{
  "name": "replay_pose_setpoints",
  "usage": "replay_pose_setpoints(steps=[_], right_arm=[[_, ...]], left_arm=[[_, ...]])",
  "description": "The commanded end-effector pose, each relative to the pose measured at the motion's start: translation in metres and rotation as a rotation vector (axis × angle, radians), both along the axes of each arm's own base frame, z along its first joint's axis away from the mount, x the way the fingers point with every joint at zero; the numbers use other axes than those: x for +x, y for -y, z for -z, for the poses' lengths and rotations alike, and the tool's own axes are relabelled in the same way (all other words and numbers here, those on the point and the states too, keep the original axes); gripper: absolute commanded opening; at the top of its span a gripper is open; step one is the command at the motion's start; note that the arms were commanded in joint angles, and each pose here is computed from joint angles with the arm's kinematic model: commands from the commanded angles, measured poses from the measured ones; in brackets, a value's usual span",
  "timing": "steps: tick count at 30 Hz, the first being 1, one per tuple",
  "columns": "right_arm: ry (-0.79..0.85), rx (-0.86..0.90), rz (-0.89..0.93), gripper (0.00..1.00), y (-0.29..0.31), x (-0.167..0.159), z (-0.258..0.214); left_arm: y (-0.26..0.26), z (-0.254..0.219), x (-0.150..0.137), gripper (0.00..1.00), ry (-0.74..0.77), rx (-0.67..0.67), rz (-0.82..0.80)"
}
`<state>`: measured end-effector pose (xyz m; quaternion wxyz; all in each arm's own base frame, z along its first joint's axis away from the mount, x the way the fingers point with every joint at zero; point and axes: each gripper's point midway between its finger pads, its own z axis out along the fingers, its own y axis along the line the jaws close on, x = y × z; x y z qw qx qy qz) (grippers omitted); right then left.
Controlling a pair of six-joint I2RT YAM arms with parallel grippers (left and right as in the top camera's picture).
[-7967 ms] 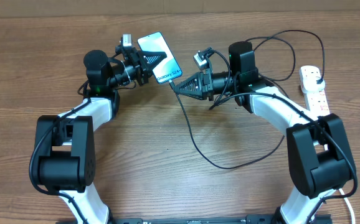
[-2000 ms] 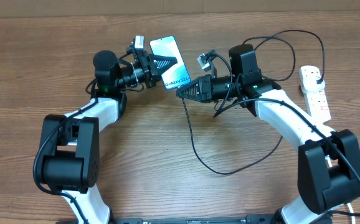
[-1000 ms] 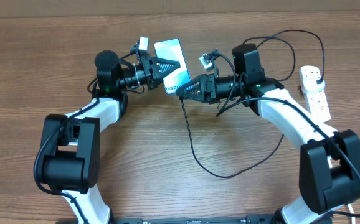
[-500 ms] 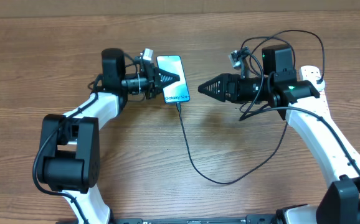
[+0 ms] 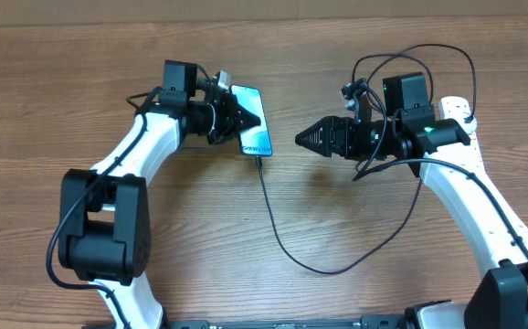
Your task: Plug charger to phone and switch on socket
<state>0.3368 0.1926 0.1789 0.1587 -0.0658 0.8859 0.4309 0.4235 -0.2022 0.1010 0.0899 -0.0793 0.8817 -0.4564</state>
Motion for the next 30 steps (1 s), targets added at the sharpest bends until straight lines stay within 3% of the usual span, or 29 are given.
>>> replay_pose_setpoints(steps=[1,12,22,30], right_arm=[[0.048,-0.013,-0.003,0.89,0.002,0.001,-0.008],[0.031,-0.035,0.005,0.89,0.004,-0.001,-0.003],[0.029,-0.061,-0.003,0.9,0.007,-0.004,0.001],[0.029,-0.061,-0.003,0.9,0.007,-0.004,0.001]], left_arm=[[0.002,0.002,0.009,0.04,0.09,0.069,0.039],[0.012,0.063,0.002,0.04,-0.065,0.111,0.063],[0.0,0.081,0.004,0.04,-0.046,0.249,0.044],[-0.02,0.098,-0.004,0.22,-0.08,0.387,0.028]])
